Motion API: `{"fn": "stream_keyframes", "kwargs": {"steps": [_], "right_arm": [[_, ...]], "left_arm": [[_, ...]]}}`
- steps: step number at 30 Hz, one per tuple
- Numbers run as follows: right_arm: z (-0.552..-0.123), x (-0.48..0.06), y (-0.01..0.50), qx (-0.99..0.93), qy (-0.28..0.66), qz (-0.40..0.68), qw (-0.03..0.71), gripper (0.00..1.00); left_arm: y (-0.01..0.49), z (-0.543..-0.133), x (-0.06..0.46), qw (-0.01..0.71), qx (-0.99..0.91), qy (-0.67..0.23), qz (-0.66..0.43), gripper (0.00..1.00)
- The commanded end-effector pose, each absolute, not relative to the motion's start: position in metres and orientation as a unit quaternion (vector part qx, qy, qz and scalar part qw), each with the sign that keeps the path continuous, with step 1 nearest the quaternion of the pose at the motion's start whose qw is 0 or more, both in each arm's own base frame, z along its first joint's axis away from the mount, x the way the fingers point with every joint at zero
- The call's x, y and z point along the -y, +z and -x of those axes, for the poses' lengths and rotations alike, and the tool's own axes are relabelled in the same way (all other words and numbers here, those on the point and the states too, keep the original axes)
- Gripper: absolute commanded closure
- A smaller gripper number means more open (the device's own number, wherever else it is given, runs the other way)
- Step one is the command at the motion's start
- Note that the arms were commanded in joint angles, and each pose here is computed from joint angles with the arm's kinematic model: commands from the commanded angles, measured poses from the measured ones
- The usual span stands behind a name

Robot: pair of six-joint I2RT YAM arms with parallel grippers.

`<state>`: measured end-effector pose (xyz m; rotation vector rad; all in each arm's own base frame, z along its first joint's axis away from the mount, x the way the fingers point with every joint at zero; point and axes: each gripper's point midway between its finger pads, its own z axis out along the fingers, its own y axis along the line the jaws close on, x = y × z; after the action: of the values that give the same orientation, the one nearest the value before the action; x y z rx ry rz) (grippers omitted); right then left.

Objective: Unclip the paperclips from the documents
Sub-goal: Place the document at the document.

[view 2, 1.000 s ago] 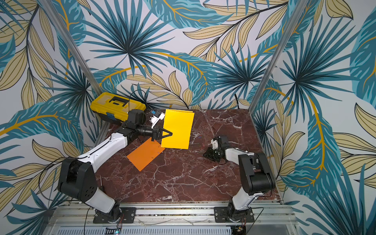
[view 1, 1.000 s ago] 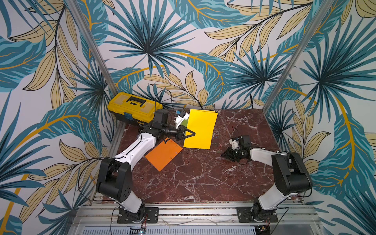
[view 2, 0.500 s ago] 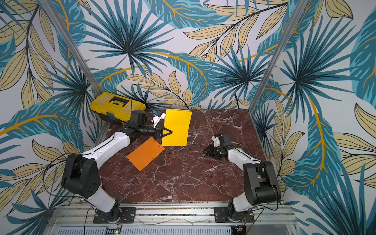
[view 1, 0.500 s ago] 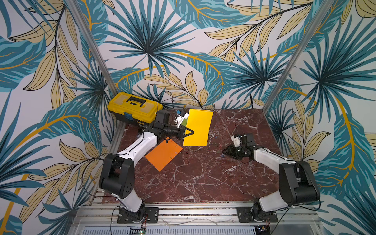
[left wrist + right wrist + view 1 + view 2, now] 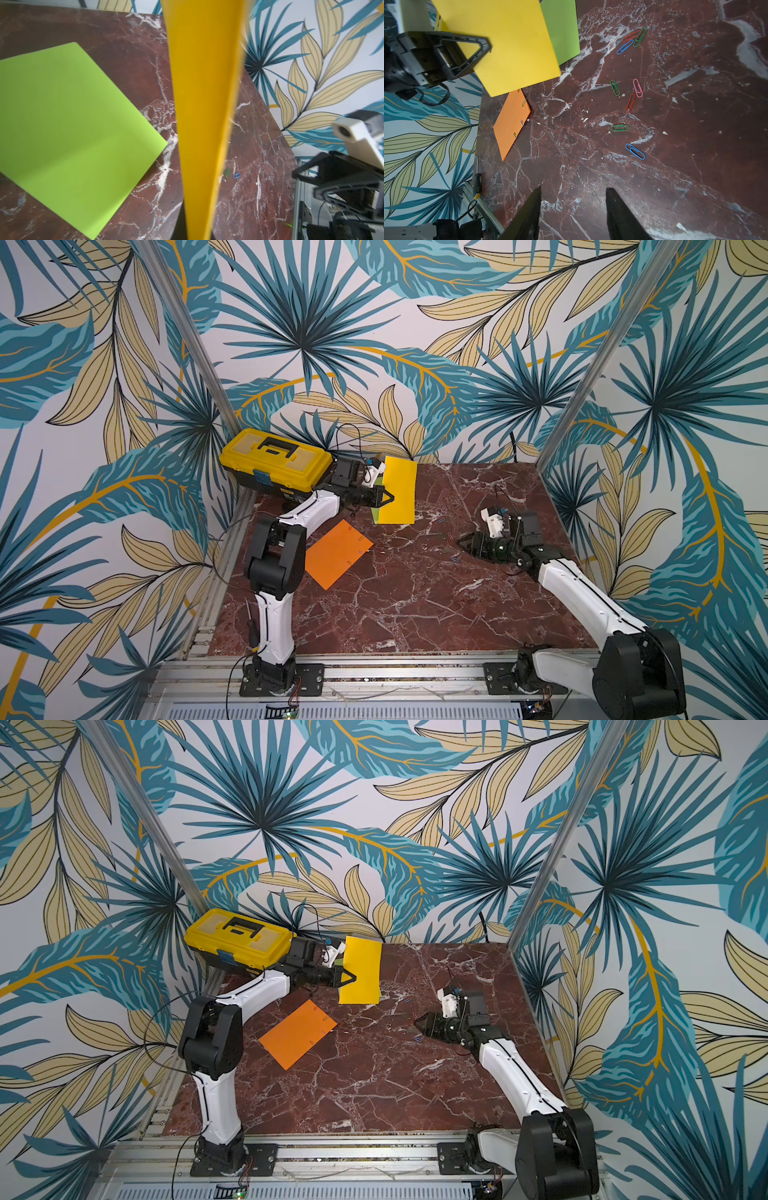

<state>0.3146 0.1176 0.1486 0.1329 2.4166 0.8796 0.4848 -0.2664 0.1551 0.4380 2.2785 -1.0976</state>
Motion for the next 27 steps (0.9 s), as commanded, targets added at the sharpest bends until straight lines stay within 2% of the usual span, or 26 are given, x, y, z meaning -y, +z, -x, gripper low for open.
{"fn": "stream_keyframes", "kwargs": {"steps": [1,15,17,19,23,27], "right_arm": [[-0.302,-0.120,0.144,-0.903,0.339,-0.055,0.258,0.48],[-0.311,-0.128,0.155,-0.900,0.358,-0.049,0.242,0.48],[-0.313,-0.129,0.156,-0.902,0.359,-0.047,0.237,0.48],[-0.316,-0.130,0.158,-0.901,0.363,-0.047,0.233,0.48],[-0.319,-0.134,0.161,-0.899,0.371,-0.045,0.229,0.48],[-0.322,-0.136,0.161,-0.897,0.378,-0.044,0.225,0.48]], "left_arm": [[0.138,-0.502,0.253,0.261,-0.878,-0.381,-0.126,1.00],[0.078,-0.535,0.231,0.209,-0.919,-0.328,-0.059,1.00],[0.076,-0.539,0.229,0.207,-0.923,-0.321,-0.053,0.97],[0.075,-0.541,0.227,0.208,-0.925,-0.314,-0.044,0.90],[0.074,-0.543,0.221,0.210,-0.931,-0.297,-0.027,0.63],[0.078,-0.544,0.213,0.219,-0.935,-0.277,-0.018,0.48]]}}
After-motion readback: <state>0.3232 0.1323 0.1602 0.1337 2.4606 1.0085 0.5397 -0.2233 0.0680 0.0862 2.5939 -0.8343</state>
